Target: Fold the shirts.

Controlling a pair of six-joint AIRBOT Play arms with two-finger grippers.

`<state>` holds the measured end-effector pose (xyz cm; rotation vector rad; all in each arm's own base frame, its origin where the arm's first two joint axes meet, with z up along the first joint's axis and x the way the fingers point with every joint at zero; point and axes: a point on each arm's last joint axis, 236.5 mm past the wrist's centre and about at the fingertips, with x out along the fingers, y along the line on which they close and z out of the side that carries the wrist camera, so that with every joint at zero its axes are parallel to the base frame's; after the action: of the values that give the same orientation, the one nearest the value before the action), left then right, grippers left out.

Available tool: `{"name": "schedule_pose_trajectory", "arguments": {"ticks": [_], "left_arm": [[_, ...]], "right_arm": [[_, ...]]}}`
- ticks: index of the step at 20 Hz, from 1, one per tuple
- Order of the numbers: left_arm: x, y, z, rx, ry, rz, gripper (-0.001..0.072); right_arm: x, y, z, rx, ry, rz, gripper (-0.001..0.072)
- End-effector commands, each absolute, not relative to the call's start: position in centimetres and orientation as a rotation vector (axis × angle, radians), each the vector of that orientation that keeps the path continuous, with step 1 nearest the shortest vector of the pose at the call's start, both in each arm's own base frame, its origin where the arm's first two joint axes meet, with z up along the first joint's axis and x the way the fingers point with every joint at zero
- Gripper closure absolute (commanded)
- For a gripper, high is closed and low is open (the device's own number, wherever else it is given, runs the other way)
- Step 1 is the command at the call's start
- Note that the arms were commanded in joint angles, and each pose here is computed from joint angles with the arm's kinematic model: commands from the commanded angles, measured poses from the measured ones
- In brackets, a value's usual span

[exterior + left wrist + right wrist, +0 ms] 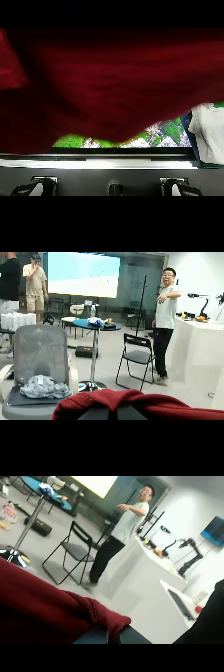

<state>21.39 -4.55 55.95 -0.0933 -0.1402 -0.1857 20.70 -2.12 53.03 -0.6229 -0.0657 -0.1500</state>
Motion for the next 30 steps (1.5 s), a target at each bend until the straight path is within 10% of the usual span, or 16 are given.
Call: {"name": "schedule_pose_trajectory", "arguments": {"ticks": [1,10,18,23,30], "left_arm": [[24.4,-4.3,51.7,-0.1,0.043,-0.192,0.0679],[43.8,-3.8,11.0,-0.259,1.056,-0.273,0.0679],[54.0,-3.6,-1.5,-0.371,1.048,-0.194,0.0678],[52.9,-3.6,1.5,-0.323,1.075,-0.247,0.0678],[37.5,-4.0,-3.8,-0.266,1.705,-0.297,0.0679]], "right_arm": [[24.0,-3.1,47.5,-0.574,0.163,-0.082,0.0667],[44.0,-4.3,8.6,-0.292,1.209,0.387,0.0669],[57.5,-3.9,-1.6,-0.083,0.993,0.15,0.0667],[54.0,-4.2,0.7,-0.24,1.077,0.229,0.0667],[39.8,-2.0,-4.0,-0.206,1.617,0.494,0.0667]]}}
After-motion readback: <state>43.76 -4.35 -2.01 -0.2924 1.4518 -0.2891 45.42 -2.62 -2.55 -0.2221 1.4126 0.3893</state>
